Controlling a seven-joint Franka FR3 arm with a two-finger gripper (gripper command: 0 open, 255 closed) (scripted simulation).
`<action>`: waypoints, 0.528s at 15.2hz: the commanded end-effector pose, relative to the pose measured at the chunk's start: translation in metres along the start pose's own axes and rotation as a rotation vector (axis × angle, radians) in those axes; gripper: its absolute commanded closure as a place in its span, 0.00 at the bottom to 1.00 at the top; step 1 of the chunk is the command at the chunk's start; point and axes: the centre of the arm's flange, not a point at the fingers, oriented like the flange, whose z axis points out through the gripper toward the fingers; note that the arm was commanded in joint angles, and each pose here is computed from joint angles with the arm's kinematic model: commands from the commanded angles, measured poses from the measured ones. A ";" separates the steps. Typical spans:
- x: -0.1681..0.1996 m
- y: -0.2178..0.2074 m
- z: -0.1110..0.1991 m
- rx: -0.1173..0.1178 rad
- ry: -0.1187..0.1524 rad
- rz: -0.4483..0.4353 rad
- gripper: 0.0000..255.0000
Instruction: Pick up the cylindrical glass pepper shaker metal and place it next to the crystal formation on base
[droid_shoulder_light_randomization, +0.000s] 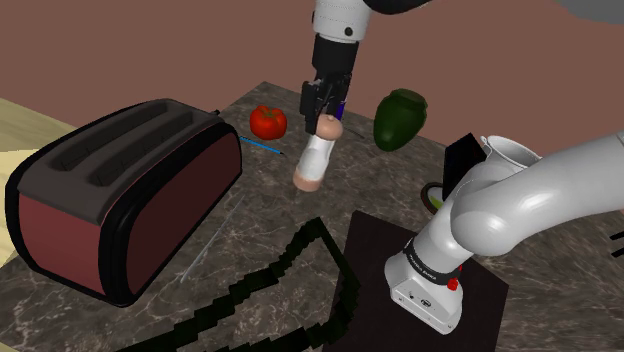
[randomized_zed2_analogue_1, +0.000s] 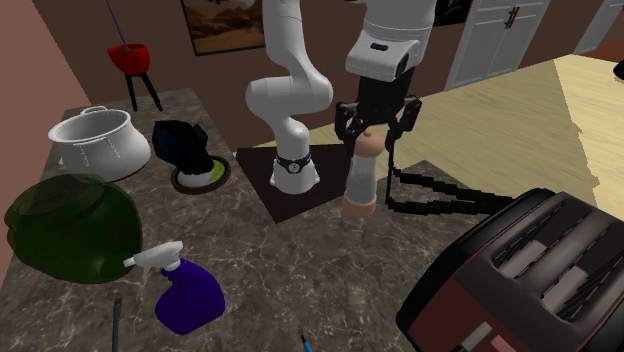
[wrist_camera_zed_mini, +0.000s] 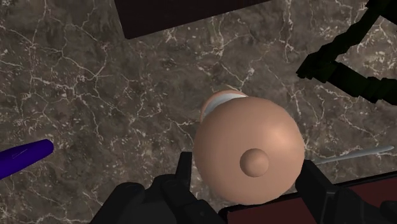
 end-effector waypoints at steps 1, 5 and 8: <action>-0.002 0.000 -0.011 0.000 0.000 0.000 1.00; -0.004 0.000 -0.032 0.000 0.000 0.000 1.00; -0.005 0.000 -0.048 0.000 0.000 0.000 1.00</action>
